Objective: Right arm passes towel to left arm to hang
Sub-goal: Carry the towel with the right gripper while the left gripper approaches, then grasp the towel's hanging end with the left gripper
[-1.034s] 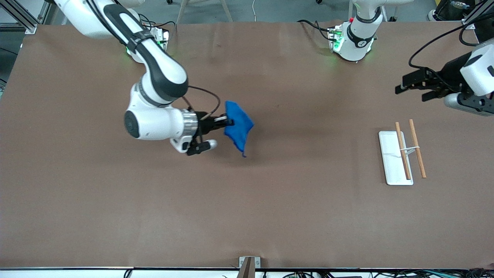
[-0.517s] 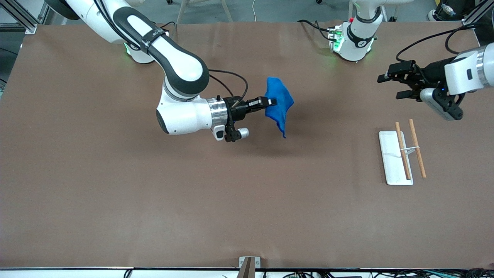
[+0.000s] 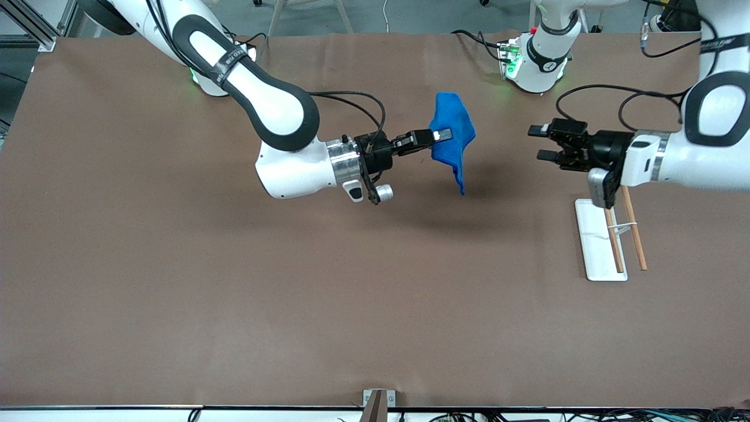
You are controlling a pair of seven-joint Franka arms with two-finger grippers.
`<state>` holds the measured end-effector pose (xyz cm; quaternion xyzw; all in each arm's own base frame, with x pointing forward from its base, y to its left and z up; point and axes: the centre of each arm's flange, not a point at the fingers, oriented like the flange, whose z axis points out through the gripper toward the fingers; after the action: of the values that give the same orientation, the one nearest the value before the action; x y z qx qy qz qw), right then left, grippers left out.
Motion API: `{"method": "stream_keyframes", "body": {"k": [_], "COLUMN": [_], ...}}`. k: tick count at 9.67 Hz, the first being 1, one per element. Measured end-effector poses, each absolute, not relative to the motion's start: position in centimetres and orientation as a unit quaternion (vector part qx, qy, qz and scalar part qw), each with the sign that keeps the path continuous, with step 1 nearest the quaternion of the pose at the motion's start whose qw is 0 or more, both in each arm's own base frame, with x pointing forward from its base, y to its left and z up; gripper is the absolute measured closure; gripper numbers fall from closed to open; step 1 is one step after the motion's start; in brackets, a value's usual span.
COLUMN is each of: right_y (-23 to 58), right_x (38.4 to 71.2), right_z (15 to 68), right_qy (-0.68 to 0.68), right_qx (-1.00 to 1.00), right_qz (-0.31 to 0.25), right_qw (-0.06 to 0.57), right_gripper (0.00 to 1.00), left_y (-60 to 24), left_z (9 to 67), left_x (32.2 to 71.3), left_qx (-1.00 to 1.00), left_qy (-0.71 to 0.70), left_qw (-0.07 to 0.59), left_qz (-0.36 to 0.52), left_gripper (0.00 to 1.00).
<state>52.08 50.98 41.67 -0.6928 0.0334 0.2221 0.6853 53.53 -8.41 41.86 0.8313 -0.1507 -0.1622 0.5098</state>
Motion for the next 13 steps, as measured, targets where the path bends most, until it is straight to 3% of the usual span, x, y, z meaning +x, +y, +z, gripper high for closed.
{"method": "stream_keyframes", "body": {"k": [2,8,10,13], "right_y": [52.8,53.8,54.4,55.4], "right_x": [50.9,50.5,50.4,49.6], "right_z": [42.0,42.6,43.7,44.3], "right_qy": [0.029,0.032,0.036,0.033], "right_qx": [-0.661,-0.645,-0.632,-0.625], "right_qz": [0.212,0.213,0.215,0.22], "right_qw": [0.719,0.734,0.744,0.749], "right_gripper": [0.95,0.95,0.95,0.95], "left_y": [-9.7,-13.2,-13.7,-14.0], "left_z": [39.6,38.2,38.1,38.5], "left_x": [52.9,51.5,51.8,52.4], "left_qx": [0.795,0.719,0.71,0.698], "left_qy": [-0.151,-0.109,-0.107,-0.1], "left_qw": [0.567,0.676,0.691,0.707], "left_qz": [-0.152,-0.116,-0.081,-0.049], "left_gripper": [0.0,0.04,0.15,0.22]}}
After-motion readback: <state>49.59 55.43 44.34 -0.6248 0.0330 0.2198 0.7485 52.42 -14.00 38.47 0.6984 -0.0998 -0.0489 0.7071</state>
